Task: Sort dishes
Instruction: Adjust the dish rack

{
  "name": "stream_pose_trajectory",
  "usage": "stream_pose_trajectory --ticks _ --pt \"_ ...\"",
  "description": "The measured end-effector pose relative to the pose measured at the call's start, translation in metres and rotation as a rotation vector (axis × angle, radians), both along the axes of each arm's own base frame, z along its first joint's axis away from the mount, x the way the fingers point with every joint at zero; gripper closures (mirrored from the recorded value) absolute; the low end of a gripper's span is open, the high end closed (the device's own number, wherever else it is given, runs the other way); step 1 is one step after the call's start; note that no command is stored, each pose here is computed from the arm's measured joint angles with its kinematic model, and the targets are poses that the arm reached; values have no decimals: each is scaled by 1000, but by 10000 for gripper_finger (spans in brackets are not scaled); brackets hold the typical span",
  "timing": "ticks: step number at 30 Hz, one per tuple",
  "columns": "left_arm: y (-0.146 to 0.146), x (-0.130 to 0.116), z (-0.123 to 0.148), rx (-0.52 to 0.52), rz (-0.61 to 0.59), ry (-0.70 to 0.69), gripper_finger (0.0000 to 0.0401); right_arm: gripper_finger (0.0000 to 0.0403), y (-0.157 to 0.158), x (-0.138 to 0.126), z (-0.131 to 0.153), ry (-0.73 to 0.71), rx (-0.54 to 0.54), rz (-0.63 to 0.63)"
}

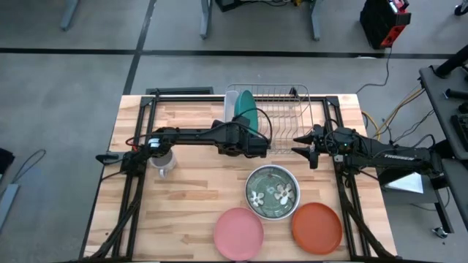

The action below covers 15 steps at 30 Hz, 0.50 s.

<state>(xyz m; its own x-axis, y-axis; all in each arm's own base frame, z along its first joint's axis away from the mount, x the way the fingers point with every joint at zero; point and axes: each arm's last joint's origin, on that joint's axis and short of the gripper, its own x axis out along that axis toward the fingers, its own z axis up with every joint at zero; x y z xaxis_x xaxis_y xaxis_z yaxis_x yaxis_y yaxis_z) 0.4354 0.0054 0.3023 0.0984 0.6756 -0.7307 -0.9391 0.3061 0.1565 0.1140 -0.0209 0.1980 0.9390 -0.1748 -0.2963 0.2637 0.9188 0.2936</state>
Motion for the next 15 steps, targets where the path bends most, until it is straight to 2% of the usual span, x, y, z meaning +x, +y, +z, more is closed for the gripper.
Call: stream_pose_trajectory --ticks 6,15 --pt "-1 -6 10 -64 -79 39 154 175 0 0 0 1 -2 0" --pt "-17 -22 36 -234 -357 120 154 182 0 0 1 5 -20 22"
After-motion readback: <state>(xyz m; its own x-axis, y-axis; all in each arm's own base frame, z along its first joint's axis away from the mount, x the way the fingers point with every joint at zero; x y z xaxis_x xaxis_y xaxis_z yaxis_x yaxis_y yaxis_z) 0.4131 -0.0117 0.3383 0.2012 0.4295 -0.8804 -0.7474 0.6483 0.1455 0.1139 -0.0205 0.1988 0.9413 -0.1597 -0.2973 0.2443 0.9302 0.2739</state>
